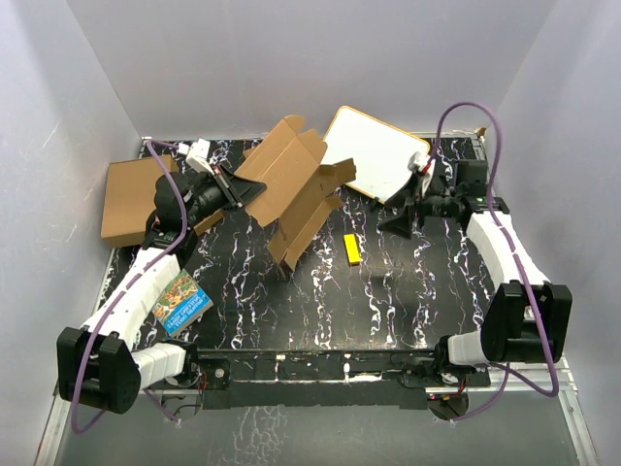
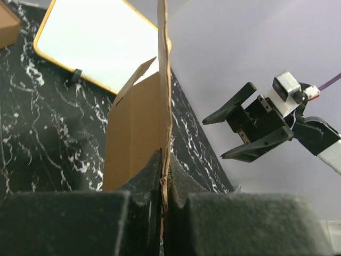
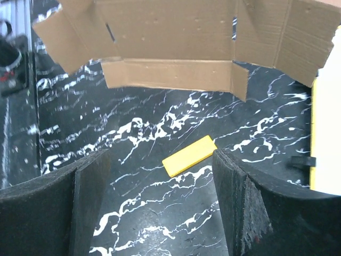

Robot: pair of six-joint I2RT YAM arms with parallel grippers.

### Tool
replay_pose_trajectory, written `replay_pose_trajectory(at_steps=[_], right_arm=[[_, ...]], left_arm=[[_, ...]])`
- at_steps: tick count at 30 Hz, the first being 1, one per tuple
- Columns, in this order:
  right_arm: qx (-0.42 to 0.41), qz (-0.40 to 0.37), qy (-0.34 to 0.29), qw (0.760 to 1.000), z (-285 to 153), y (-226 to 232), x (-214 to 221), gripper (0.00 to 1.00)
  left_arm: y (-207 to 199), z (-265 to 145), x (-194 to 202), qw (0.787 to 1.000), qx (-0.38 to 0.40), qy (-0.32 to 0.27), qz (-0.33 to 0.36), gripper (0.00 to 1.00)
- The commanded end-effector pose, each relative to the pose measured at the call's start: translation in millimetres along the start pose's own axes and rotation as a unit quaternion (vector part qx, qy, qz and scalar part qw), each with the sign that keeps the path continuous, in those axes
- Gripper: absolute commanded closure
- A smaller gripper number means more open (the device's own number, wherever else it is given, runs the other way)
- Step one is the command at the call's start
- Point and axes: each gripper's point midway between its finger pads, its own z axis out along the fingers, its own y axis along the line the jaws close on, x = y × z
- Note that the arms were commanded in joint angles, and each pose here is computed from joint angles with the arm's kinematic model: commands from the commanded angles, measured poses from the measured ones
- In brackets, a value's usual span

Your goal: Fold the paper box

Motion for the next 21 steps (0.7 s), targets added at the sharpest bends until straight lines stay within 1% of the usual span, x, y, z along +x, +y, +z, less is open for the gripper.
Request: replay_pose_trajectory(at_steps=[1, 2, 3, 5, 9, 11, 16, 18, 21], right_arm=[[-0.033, -0.122, 0.028, 0.992, 18, 4, 33, 0.16], [-0.036, -0.143, 0.025, 0.989, 19, 3, 35, 0.07], [-0.034, -0.157, 0.023, 0.987, 20, 0, 35, 0.02], [-0.013, -0.181, 0.020, 0.983, 22, -15, 27, 0.01], [0.005, -0.176, 0.020, 0.984, 27, -42, 12, 0.01], [0.007, -0.170, 0.014, 0.985, 32, -55, 8, 0.01], [0.024, -0.196, -0.009, 0.980, 42, -84, -12, 0.01], [0.018, -0.204, -0.012, 0.979, 45, -90, -18, 0.01], [-0.017, -0.206, -0.021, 0.978, 51, -86, -19, 0.01]], left_arm=[[-24, -16, -9, 0.998, 0.036, 0.036, 0.027, 1.00], [-28, -18, -11, 0.998, 0.041, 0.041, 0.035, 1.00], [-30, -19, -14, 0.997, 0.044, 0.046, 0.041, 1.00], [-32, -21, -18, 0.996, 0.043, 0.055, 0.055, 1.00], [-31, -27, -19, 0.993, 0.036, 0.074, 0.081, 1.00], [-34, -29, -17, 0.992, 0.050, 0.085, 0.081, 1.00], [-45, -33, -15, 0.989, 0.084, 0.097, 0.078, 1.00], [-48, -35, -16, 0.988, 0.093, 0.097, 0.078, 1.00], [-50, -34, -16, 0.987, 0.106, 0.098, 0.071, 1.00]])
